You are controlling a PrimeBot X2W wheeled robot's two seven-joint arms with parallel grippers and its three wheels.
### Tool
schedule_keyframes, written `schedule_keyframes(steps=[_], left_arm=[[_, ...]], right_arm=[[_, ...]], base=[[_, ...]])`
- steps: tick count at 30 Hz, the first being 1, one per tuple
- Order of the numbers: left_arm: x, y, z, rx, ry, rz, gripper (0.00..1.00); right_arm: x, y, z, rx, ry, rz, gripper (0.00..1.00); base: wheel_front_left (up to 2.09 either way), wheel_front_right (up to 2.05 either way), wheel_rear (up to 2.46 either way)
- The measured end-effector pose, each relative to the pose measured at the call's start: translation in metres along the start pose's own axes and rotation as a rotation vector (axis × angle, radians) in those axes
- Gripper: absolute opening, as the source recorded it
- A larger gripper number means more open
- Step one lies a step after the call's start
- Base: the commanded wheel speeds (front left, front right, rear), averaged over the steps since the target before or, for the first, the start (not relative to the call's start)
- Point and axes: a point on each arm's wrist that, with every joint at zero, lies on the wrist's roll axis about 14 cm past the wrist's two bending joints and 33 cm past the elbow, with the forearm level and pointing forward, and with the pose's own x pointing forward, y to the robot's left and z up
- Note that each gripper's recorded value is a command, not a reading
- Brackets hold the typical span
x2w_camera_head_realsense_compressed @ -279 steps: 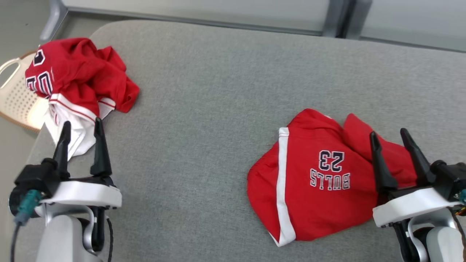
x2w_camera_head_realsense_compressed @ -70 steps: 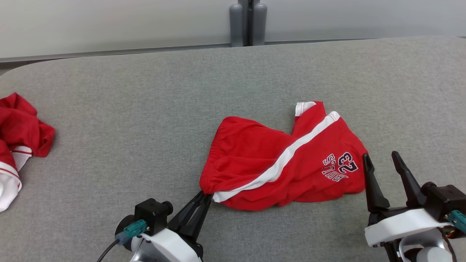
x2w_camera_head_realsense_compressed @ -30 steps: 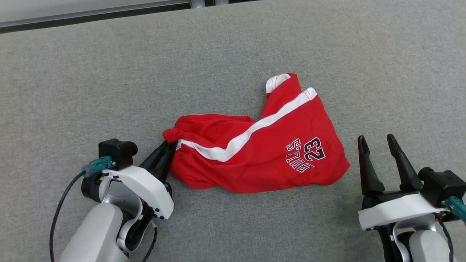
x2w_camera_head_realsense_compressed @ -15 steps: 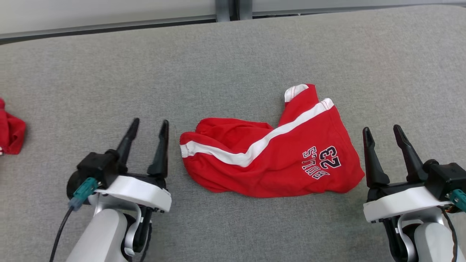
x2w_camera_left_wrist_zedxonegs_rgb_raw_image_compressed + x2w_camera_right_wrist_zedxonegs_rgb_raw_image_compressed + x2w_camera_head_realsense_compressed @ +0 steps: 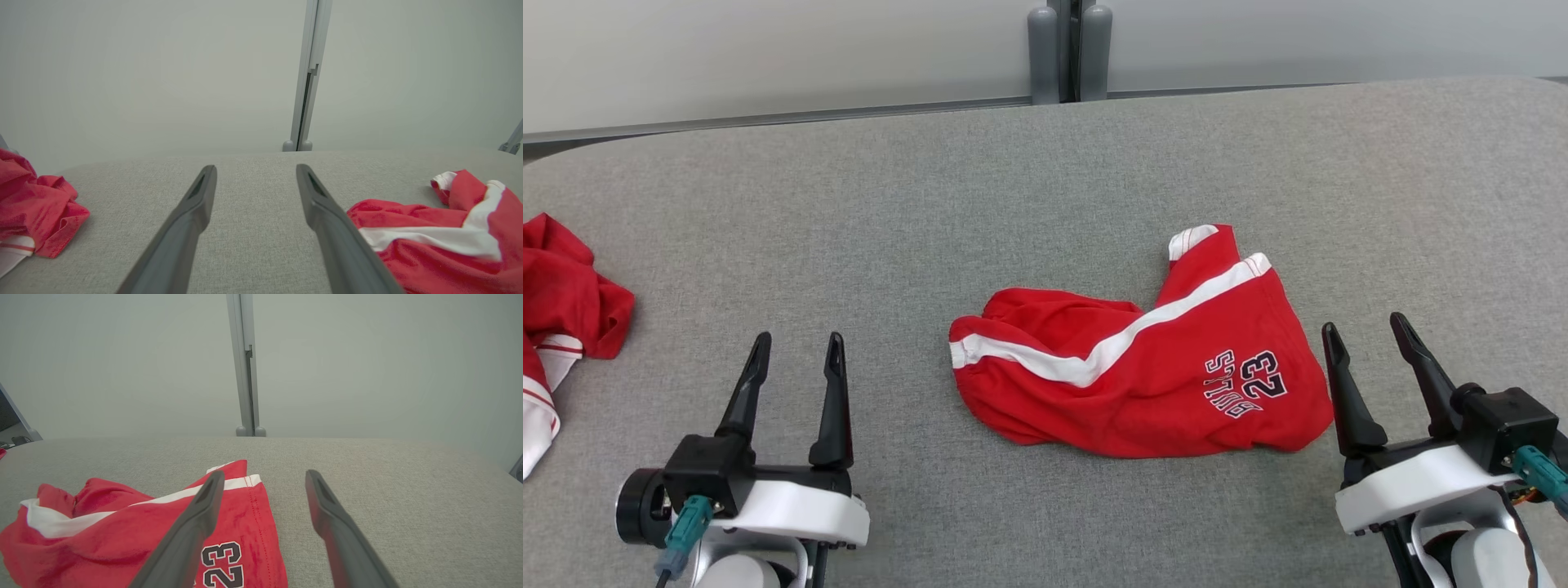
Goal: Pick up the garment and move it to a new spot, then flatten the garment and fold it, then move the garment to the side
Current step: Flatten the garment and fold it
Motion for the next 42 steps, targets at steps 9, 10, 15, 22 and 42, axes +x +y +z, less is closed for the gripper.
schedule_keyframes(steps=[9,10,15,22,42], left_arm=[[-0.014,0.0,-0.006,0.002,0.025,0.002,1.0],[-0.014,0.0,-0.006,0.001,0.025,0.001,1.0],[-0.015,-0.003,-0.008,0.0,0.03,-0.008,1.0],[-0.013,-0.009,-0.012,0.003,0.048,-0.035,1.0],[0.016,-0.09,-0.098,-0.126,0.462,-0.319,1.0]], right_arm=[[-0.009,0.002,0.004,0.004,0.0,0.002,1.0],[-0.01,0.002,0.004,0.004,-0.001,0.002,1.0],[-0.01,0.002,0.005,0.006,-0.003,0.001,1.0],[-0.009,0.003,0.004,0.016,0.0,0.0,1.0],[-0.004,-0.011,-0.024,0.066,0.061,-0.05,1.0]], base=[[0.0,0.0,0.0],[0.0,0.0,0.0],[0.0,0.0,0.0],[0.0,0.0,0.0],[0.0,0.0,0.0]])
